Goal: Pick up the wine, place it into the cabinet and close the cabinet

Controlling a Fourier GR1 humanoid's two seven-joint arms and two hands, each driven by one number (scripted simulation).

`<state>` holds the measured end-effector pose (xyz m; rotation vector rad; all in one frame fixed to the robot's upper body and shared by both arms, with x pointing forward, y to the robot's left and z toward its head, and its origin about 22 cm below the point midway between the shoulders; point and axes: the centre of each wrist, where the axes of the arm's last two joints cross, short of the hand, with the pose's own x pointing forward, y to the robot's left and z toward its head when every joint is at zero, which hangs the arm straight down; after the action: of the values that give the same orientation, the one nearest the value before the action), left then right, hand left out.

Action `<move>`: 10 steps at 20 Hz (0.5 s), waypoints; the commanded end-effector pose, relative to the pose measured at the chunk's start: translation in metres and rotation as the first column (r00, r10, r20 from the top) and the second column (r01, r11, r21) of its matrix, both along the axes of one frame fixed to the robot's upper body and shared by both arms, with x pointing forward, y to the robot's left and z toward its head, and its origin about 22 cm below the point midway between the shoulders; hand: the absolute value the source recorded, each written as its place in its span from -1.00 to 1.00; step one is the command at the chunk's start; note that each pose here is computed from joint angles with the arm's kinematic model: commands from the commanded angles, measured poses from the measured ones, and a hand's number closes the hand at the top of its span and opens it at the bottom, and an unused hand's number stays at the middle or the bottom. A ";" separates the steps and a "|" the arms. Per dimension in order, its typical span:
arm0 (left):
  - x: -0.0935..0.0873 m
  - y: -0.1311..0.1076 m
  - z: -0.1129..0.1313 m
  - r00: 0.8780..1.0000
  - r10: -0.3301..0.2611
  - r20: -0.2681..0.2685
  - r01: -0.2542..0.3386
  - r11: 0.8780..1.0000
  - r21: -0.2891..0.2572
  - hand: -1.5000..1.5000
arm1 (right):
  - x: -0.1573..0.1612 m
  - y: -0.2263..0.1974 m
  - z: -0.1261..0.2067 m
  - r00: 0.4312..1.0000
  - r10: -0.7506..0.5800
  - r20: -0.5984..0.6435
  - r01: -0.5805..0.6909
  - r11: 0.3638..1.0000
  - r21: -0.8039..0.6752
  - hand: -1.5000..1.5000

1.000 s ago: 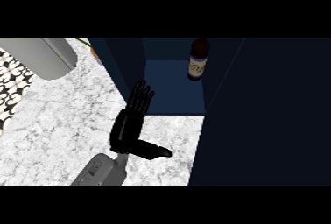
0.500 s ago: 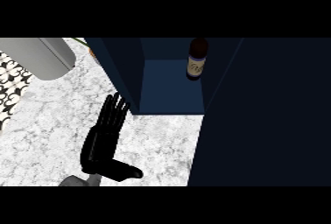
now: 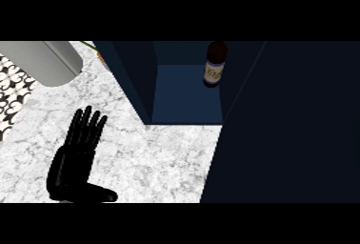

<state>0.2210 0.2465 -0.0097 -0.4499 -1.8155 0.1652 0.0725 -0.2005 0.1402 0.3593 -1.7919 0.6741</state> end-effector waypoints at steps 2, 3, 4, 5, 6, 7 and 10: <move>-0.005 0.042 0.007 1.000 0.025 0.013 -0.026 0.999 0.022 -1.00 | -0.026 0.006 0.046 0.994 0.102 -0.042 -0.096 0.986 0.137 1.00; -0.014 0.043 0.003 1.000 0.029 0.007 -0.029 1.000 0.012 -1.00 | -0.027 0.008 0.048 0.994 0.108 -0.020 -0.105 0.987 0.118 1.00; -0.005 0.046 0.017 0.999 0.032 0.027 -0.032 0.999 0.015 -1.00 | -0.029 0.008 0.050 0.993 0.111 -0.028 -0.106 0.986 0.132 1.00; -0.006 0.070 0.017 0.999 0.044 0.017 -0.044 0.999 0.031 -1.00 | -0.027 0.007 0.052 0.994 0.108 -0.016 -0.105 0.987 0.120 1.00; -0.003 0.067 0.019 0.999 0.046 0.028 -0.046 0.999 0.015 -1.00 | -0.024 0.010 0.047 0.992 0.126 -0.022 -0.122 0.984 0.132 1.00; -0.012 0.064 0.011 0.999 0.031 0.009 -0.031 0.999 0.013 -1.00 | -0.025 0.012 0.043 0.993 0.114 -0.011 -0.112 0.984 0.137 1.00; -0.012 0.080 0.021 0.999 0.014 0.031 -0.015 1.000 0.027 -1.00 | -0.016 0.019 0.040 0.993 0.116 0.009 -0.116 0.984 0.134 1.00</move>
<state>0.2135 0.3077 0.0044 -0.4085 -1.8434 0.1608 0.0728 -0.1949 0.1410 0.4036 -1.7577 0.7226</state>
